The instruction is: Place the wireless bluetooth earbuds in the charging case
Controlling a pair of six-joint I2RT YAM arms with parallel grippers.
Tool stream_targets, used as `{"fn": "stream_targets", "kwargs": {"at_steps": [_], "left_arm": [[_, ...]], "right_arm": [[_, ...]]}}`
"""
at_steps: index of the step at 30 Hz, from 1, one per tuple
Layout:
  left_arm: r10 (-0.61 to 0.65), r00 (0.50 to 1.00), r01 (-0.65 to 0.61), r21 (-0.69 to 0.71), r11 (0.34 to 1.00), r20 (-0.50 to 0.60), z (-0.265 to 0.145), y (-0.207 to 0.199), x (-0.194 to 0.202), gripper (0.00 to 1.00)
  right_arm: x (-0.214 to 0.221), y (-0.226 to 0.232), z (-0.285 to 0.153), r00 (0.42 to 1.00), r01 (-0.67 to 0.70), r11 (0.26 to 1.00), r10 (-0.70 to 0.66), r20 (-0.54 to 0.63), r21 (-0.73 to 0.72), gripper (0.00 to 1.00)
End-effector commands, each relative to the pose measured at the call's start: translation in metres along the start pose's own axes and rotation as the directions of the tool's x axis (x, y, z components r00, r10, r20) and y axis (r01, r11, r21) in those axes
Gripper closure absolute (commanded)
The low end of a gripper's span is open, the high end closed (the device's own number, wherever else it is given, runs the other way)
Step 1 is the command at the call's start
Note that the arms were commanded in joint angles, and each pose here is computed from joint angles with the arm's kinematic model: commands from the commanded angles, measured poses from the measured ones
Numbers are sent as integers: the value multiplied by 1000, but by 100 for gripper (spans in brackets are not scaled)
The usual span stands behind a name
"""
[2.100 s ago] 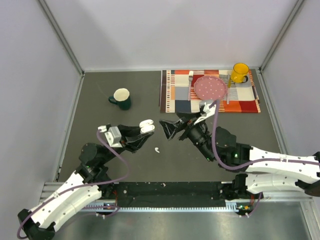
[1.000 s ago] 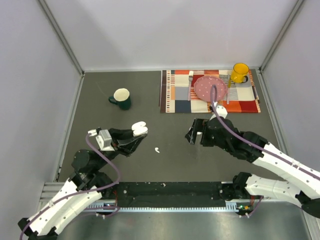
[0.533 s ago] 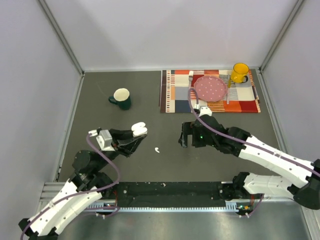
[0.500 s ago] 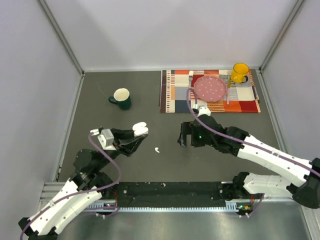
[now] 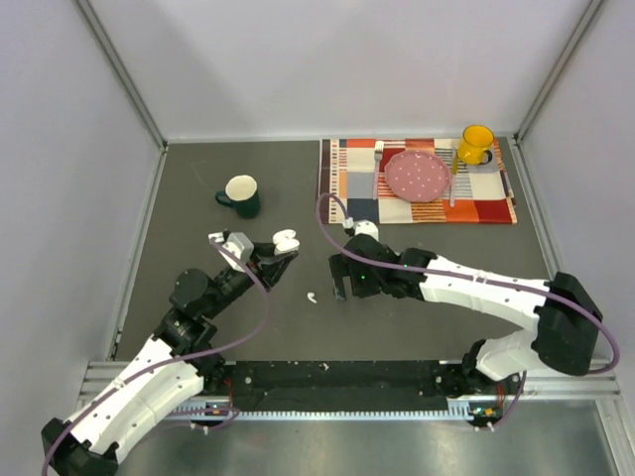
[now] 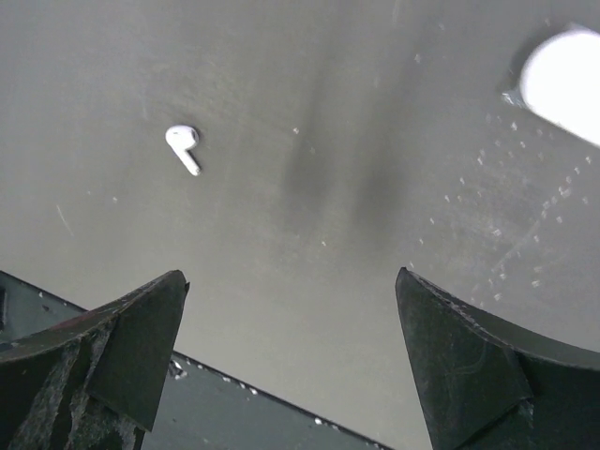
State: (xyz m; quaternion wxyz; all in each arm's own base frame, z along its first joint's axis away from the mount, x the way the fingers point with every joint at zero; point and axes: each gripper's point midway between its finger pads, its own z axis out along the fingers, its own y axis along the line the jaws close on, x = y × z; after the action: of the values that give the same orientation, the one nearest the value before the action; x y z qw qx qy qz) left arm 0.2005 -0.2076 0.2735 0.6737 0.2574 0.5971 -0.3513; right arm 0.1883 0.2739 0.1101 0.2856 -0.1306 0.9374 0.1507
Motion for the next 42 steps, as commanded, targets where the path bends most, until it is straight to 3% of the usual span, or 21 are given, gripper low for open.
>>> {"fn": "stream_targets", "kwargs": {"at_steps": [1, 5, 16, 21, 28, 33, 42], "left_arm": [[36, 993, -31, -41, 999, 114, -1, 13, -39, 100], [41, 993, -29, -110, 993, 108, -9, 37, -34, 100], [-14, 997, 31, -249, 968, 70, -35, 79, -7, 100], [-25, 999, 38, -309, 950, 48, -50, 82, -5, 100], [-25, 995, 61, -383, 922, 99, -74, 78, -10, 100], [-50, 997, 68, -393, 917, 55, -79, 76, -2, 100], [-13, 996, 49, -443, 895, 84, -92, 77, -16, 100]], "right_arm": [[-33, 42, 3, 996, 46, 994, -39, 80, -94, 7], [-36, 52, 18, 997, 41, 996, -34, 76, -85, 9], [-37, 70, 56, 984, -170, 985, 172, 45, -38, 16], [-31, 75, 70, 970, -240, 971, 240, 23, -18, 27], [-22, 86, 90, 976, -218, 976, 218, -10, -5, 35], [-17, 91, 101, 982, -187, 982, 187, -22, 5, 41], [-9, 102, 106, 997, -71, 997, 71, -29, -4, 53]]}}
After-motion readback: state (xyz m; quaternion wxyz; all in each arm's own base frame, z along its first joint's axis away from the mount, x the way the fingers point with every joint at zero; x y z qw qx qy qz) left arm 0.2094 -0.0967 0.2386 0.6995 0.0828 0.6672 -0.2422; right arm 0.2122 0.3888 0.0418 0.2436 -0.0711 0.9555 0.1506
